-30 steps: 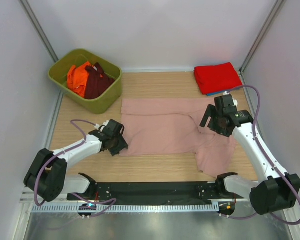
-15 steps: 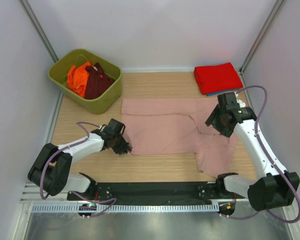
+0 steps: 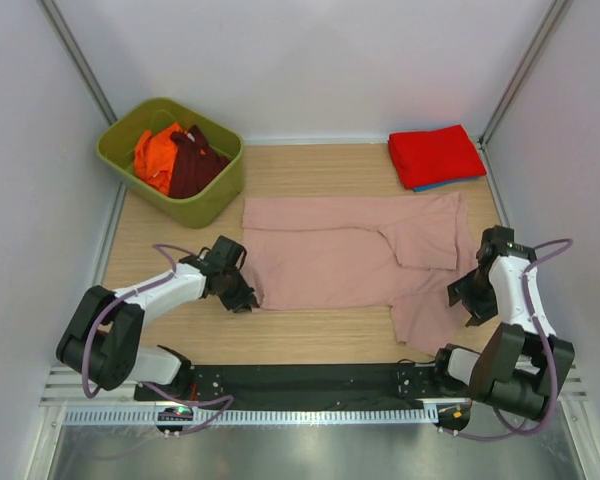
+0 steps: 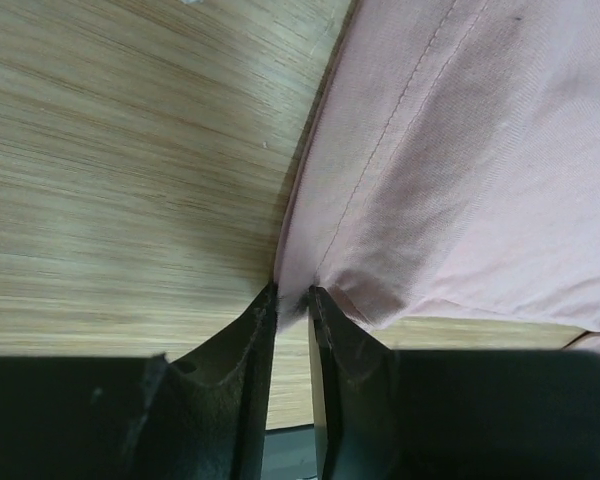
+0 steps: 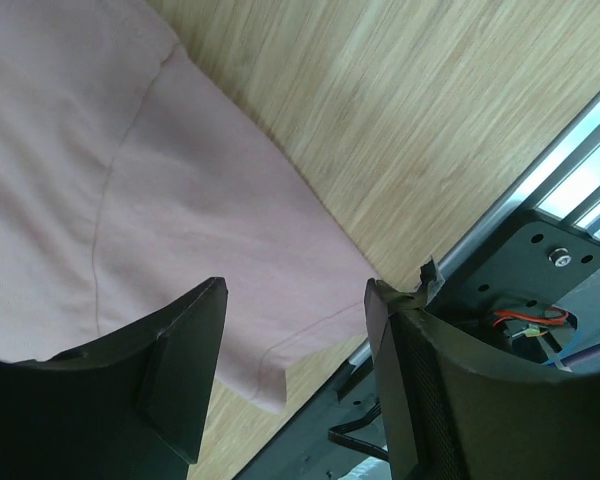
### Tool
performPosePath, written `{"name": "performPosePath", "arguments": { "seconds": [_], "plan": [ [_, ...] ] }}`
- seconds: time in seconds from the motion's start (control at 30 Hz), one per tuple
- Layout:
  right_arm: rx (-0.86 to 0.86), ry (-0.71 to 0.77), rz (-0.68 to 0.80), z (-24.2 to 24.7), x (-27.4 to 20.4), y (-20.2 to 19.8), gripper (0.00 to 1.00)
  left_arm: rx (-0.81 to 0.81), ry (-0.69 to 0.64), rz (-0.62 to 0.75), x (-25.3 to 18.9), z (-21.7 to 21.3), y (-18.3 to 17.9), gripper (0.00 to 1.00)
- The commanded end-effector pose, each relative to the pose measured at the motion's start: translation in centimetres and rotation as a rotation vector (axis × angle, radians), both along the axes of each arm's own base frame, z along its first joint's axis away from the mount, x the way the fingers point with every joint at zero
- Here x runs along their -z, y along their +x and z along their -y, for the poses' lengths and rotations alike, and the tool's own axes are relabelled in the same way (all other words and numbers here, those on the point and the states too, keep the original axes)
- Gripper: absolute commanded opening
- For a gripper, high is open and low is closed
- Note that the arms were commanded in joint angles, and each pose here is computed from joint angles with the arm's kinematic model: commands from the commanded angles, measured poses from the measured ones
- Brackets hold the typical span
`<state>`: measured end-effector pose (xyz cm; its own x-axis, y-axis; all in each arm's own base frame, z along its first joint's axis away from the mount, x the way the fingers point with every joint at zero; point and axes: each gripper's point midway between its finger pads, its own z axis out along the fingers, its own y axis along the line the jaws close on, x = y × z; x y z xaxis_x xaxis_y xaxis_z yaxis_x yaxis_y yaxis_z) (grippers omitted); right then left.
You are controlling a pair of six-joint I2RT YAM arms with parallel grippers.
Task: Fold and stack the t-shirts
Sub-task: Fold the tshirt
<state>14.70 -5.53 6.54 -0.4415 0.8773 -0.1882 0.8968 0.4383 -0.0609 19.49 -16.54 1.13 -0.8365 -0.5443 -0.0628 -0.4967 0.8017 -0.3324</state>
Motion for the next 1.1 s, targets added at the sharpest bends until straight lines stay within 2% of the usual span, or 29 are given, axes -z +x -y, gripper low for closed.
{"name": "performPosePath", "arguments": {
  "seconds": [0.0, 0.07, 0.23, 0.53, 0.6, 0.73, 0.83, 1.0, 1.03, 1.07],
  "plan": [
    [0.013, -0.009, 0.014, 1.0, 0.7, 1.2, 0.65, 0.04, 0.211, -0.219, 3.4, -5.1, -6.4, 0.22],
    [0.046, -0.039, -0.052, 1.7, 1.2, 0.3, 0.62, 0.034, 0.209, -0.218, 3.2, -5.1, -6.5, 0.2],
    [0.064, 0.012, -0.095, 1.1, 3.2, 0.3, 0.6, 0.012, 0.194, -0.179, 2.8, -5.1, -6.1, 0.16],
    [0.059, 0.018, -0.06, 1.0, 4.9, 0.9, 0.6, 0.016, 0.205, -0.171, 2.1, -5.0, -5.6, 0.1],
    [0.058, 0.021, -0.059, 1.0, 5.2, 0.9, 0.6, 0.014, 0.214, -0.173, 1.7, -5.3, -5.8, 0.12],
    [0.055, 0.024, -0.064, 1.0, 5.6, 0.9, 0.59, 0.005, 0.261, -0.145, 0.8, -6.1, -5.1, 0.27],
    [0.057, 0.024, -0.068, 1.0, 5.7, 0.9, 0.59, 0.006, 0.259, -0.133, 0.3, -6.0, -4.9, 0.32],
    [0.06, 0.027, -0.071, 1.0, 6.0, 1.0, 0.53, 0.016, 0.164, -0.154, 0.2, -4.2, -5.0, 0.35],
    [0.06, 0.025, -0.065, 1.1, 5.9, 1.1, 0.48, 0.016, 0.153, -0.155, 0.4, -3.9, -4.9, 0.39],
    [0.062, 0.02, -0.06, 1.1, 6.0, 1.2, 0.48, 0.021, 0.131, -0.164, 0.4, -3.5, -5.1, 0.41]
  ]
}}
